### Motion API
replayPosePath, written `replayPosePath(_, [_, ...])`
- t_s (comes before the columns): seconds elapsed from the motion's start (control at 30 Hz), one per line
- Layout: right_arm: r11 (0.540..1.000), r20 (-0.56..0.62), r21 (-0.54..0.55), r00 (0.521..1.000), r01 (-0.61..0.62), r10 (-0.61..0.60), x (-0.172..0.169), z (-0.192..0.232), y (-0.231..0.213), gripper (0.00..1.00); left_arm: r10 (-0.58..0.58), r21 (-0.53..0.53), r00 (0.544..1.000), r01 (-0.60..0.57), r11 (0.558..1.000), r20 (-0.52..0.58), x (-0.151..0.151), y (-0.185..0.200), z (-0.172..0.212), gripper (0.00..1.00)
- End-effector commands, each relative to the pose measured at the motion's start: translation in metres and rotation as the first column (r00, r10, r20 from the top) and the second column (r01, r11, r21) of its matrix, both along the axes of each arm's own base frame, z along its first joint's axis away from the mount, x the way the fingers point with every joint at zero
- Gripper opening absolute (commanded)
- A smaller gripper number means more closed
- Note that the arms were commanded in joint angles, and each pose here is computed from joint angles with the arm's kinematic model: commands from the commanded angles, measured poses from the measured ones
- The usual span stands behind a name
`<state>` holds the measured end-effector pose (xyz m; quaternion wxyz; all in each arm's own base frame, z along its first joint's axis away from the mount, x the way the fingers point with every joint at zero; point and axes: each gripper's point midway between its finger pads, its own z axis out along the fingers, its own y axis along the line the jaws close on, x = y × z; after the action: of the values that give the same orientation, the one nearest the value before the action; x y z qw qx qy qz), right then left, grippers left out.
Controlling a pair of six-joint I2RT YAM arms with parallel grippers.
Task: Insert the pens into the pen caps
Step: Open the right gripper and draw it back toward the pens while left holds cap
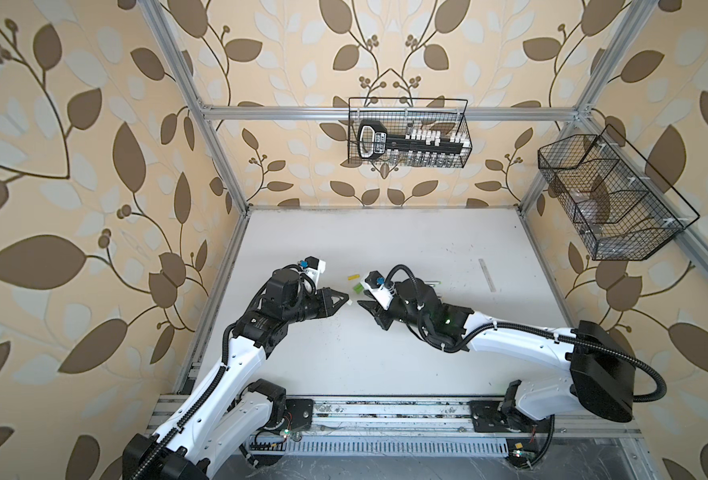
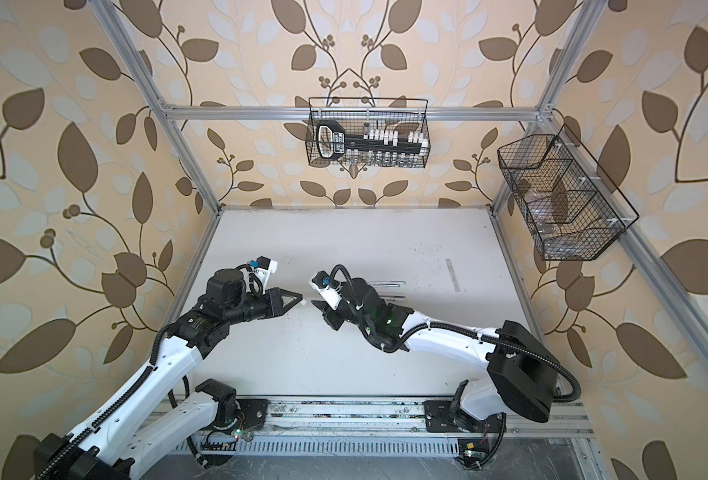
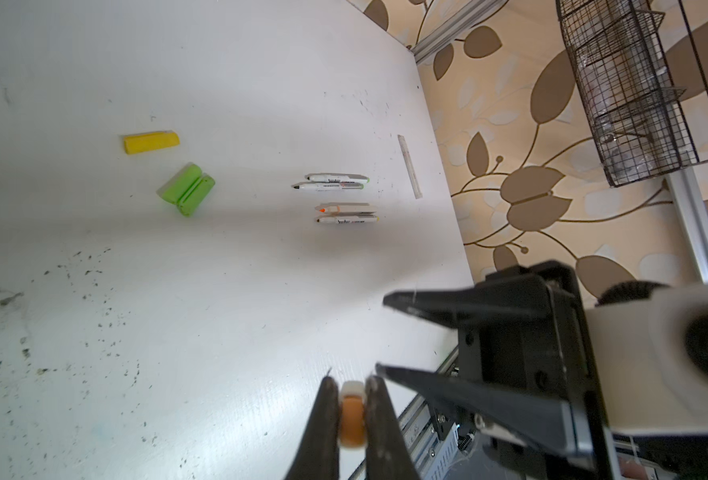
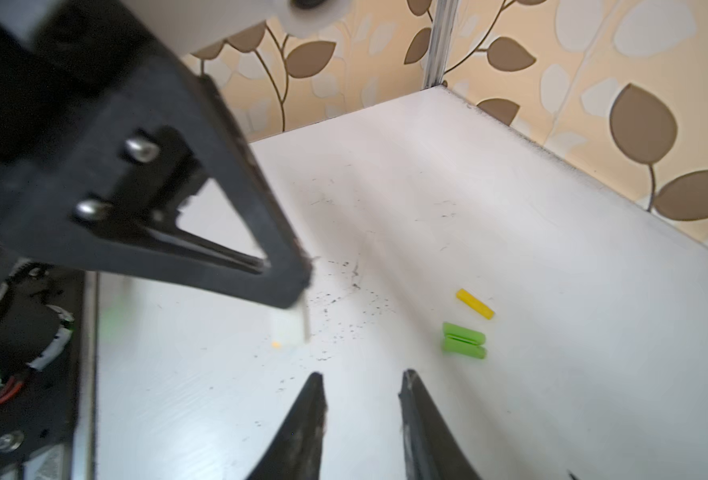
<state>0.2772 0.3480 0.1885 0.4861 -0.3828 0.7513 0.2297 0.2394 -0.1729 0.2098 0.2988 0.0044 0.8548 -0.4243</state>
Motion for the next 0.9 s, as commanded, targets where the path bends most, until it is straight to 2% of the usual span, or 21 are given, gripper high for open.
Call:
replayPosePath(0.0, [1.000, -0.101, -0.029, 0.995, -0.012, 0.009, 0.004, -0.006, -0.025, 0.45, -0.056, -0.004, 0.996, 0.056, 0.998, 0.062, -0.002, -0.002, 0.030, 0.00])
replayPosePath(0.1, [0.997, -0.177, -0.066, 0.983, 0.042, -0.053, 0.022, -0.017, -0.054, 0.55, -0.129, -0.044, 0.991, 0.131, 0.990, 0.035, -0.007, -0.010, 0.035, 0.00])
replayPosePath(0.17, [0.986, -0.217, -0.126, 0.966, 0.113, -0.139, 0.040, -0.027, -0.076, 0.58, -0.181, -0.063, 0.983, 0.182, 0.981, 0.016, -0.010, -0.014, 0.036, 0.00])
replayPosePath(0.37, [0.908, -0.348, -0.334, 0.862, 0.252, -0.368, 0.078, -0.074, -0.140, 0.61, -0.254, -0.025, 0.967, 0.254, 0.967, -0.020, -0.020, -0.015, 0.030, 0.00])
replayPosePath(0.47, [0.857, -0.352, -0.445, 0.829, 0.259, -0.434, 0.090, -0.091, -0.162, 0.62, -0.273, -0.001, 0.962, 0.273, 0.962, -0.028, -0.026, -0.013, 0.028, 0.00])
replayPosePath(0.6, [0.813, -0.367, -0.542, 0.809, 0.215, -0.459, 0.097, -0.107, -0.178, 0.62, -0.266, 0.020, 0.963, 0.266, 0.964, -0.036, -0.028, -0.010, 0.023, 0.00])
replayPosePath(0.87, [0.752, -0.364, -0.625, 0.773, 0.211, -0.519, 0.121, -0.117, -0.199, 0.55, -0.252, 0.032, 0.967, 0.254, 0.967, -0.041, -0.025, -0.007, 0.020, 0.00])
